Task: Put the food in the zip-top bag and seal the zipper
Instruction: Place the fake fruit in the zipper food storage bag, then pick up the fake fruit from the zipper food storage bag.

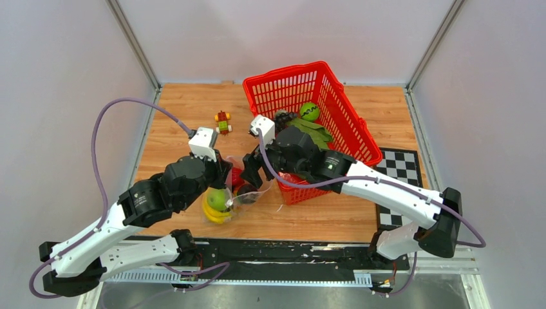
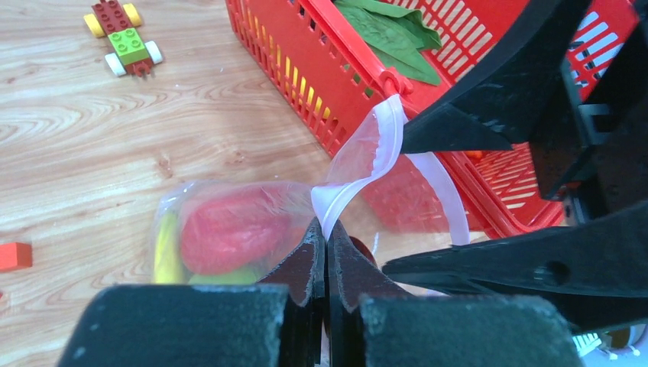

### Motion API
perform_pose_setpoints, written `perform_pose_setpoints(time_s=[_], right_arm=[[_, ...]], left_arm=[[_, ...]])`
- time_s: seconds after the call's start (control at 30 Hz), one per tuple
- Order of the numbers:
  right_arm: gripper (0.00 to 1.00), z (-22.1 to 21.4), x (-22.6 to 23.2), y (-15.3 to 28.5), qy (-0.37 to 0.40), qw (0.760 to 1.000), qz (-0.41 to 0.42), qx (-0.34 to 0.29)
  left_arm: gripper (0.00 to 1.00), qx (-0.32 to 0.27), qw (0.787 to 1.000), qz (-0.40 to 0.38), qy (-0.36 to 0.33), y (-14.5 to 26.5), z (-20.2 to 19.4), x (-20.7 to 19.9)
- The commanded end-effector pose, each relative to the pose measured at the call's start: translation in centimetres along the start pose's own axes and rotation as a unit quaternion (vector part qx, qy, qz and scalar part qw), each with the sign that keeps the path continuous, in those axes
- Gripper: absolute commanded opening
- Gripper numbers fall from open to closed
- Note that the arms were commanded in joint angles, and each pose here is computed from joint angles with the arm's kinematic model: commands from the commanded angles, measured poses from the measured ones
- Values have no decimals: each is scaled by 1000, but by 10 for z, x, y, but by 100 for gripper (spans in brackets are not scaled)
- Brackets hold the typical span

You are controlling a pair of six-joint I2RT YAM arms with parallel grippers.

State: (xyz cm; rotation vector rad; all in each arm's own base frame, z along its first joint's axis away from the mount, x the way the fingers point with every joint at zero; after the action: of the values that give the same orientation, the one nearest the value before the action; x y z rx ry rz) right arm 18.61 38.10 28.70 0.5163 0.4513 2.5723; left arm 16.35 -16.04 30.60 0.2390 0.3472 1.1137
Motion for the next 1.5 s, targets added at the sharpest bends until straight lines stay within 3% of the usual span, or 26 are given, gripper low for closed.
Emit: perform_pose_setpoints(time_s=[0.0, 0.13, 0.27, 0.4, 0.57, 0.77, 1.03, 1.1, 1.47], right_arm=[[77, 32, 15, 27, 15, 998, 28, -62], [77, 40, 7, 49, 25, 996, 0, -81], [72, 39, -39, 75, 23, 986, -133, -92], [69, 12, -103, 96, -10, 966, -257, -34], [69, -44, -177, 116, -86, 930, -349, 75], [70, -111, -228, 127, -145, 880, -402, 204], [70, -167, -262, 115, -175, 824, -423, 333], [70, -173, -271, 113, -175, 810, -443, 343], [61, -194, -293, 109, -183, 785, -476, 351]], left_arm=[[0, -32, 999, 0, 19, 0, 15, -2], [0, -29, 999, 1, 18, -1, 14, -2], [0, -31, 999, 1, 20, -1, 14, -2], [0, -31, 999, 1, 21, -1, 14, -2], [0, -30, 999, -3, 20, -2, 14, -4], [0, -29, 999, -7, 20, -3, 13, -6], [0, -29, 999, -7, 22, -1, 13, -5], [0, -30, 999, -7, 23, 0, 13, -4], [0, -31, 999, -2, 24, 2, 12, -1]])
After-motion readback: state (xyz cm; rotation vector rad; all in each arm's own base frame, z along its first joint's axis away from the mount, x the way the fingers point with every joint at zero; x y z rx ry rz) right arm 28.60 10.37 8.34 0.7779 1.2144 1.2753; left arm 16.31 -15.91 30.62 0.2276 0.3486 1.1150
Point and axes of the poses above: each gripper's point midway between its finger pads, its own y axis back along the fingers, its own x axis along the line the jaws close on, z = x × y, the point moved 2 cm from there along y, back along the fingers, and after that the axes turned 6 degrees about -y, right-handed, at the moved point
